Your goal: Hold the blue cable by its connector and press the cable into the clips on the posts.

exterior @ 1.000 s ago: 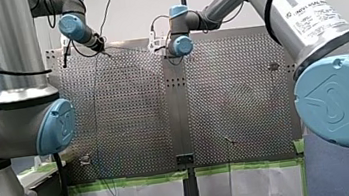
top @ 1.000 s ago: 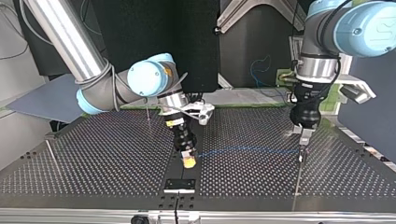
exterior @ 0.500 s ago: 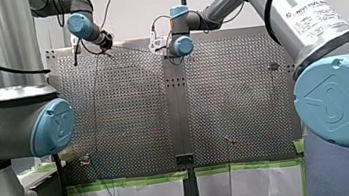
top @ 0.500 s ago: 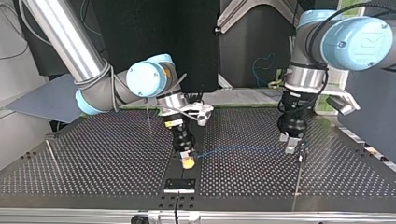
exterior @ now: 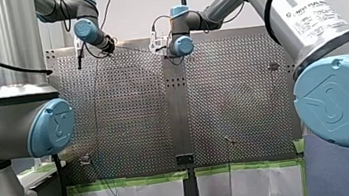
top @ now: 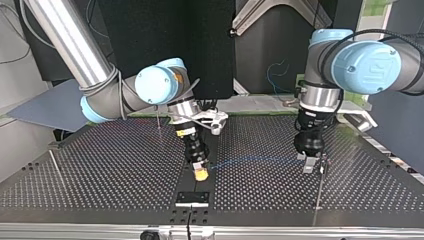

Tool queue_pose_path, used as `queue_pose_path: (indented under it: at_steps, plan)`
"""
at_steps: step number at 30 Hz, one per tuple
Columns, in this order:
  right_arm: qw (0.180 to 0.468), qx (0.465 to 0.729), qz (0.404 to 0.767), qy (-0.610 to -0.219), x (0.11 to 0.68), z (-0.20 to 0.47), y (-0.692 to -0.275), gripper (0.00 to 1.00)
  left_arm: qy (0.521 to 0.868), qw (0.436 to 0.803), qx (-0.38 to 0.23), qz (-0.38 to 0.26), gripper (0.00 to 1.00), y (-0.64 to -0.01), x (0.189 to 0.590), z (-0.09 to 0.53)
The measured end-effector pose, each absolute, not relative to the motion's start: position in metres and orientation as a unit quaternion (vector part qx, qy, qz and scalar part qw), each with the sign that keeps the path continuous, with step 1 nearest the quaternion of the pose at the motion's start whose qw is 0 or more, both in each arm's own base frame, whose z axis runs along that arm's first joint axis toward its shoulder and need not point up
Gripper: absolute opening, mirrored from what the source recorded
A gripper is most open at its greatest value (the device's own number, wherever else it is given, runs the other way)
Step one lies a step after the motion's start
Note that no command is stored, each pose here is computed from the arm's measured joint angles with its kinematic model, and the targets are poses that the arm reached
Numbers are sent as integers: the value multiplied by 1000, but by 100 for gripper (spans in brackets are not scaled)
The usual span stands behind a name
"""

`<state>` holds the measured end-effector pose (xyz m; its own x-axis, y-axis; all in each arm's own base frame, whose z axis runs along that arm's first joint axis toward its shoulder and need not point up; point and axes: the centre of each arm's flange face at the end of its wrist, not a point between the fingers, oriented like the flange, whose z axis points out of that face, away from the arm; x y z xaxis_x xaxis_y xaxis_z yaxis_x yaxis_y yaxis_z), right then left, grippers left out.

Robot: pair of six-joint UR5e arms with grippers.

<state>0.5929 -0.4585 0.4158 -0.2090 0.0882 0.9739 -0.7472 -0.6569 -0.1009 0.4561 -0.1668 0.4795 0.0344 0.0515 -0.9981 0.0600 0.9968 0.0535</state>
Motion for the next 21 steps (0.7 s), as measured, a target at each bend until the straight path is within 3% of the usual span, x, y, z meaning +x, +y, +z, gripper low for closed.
queue_pose_path:
  at_steps: [21]
  plan:
    - [290, 559, 718, -296, 593, 416, -459, 0, 688, 725, 6, 27, 100, -175, 492, 476]
